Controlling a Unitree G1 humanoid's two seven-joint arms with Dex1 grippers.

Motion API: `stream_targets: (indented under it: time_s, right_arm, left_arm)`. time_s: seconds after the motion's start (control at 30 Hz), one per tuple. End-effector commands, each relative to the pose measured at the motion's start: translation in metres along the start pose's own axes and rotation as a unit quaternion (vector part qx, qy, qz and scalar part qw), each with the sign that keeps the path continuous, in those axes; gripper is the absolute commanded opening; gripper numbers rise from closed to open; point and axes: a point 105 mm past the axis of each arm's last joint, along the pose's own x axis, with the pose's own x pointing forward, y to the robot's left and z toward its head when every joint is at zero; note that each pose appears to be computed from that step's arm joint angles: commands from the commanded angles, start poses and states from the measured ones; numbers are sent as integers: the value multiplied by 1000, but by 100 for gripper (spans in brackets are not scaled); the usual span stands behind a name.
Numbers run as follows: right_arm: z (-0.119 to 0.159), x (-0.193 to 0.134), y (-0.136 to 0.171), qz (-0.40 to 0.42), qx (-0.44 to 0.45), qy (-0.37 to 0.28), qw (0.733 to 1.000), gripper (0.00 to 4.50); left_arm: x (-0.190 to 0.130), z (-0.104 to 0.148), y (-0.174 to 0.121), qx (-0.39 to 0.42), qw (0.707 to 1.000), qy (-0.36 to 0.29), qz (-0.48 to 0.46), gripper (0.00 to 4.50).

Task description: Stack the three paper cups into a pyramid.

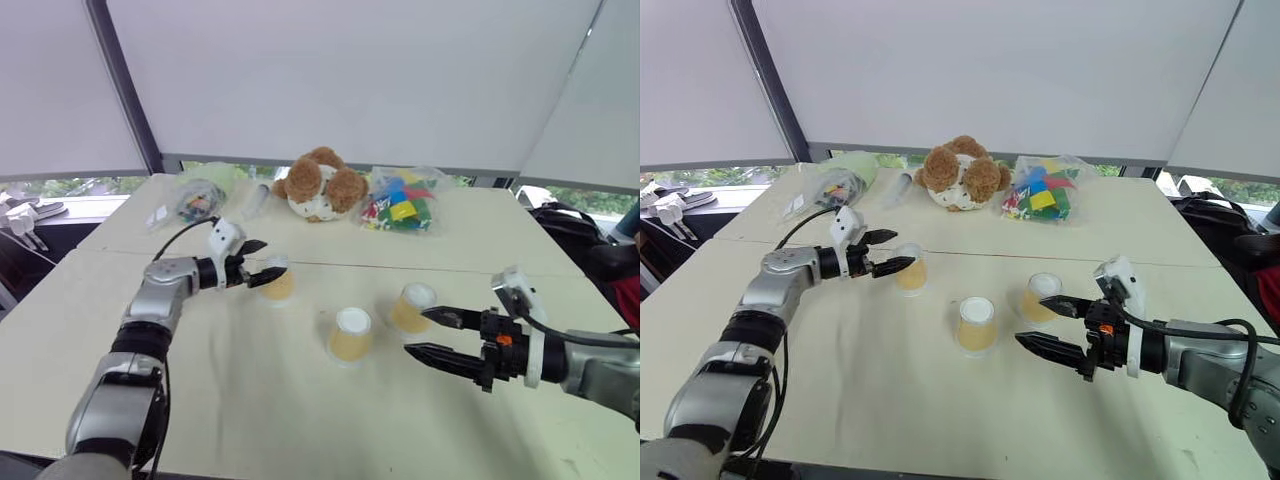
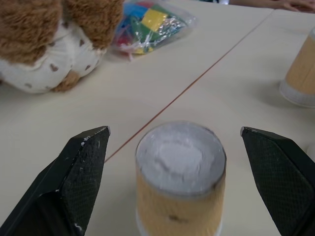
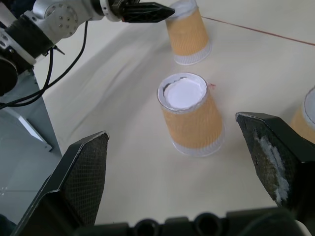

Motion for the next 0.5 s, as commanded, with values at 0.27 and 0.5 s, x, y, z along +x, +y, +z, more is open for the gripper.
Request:
stream_targets:
  time_s: [0.27, 0.5]
  right_arm:
    - [9, -3, 6, -17, -20, -22, 999, 450]
    - [9, -4, 4, -22, -19, -24, 999, 450]
  left_arm:
    - [22, 0, -1, 21, 1000, -5, -7, 352]
    - [19, 19, 5, 52, 998, -30, -1, 219]
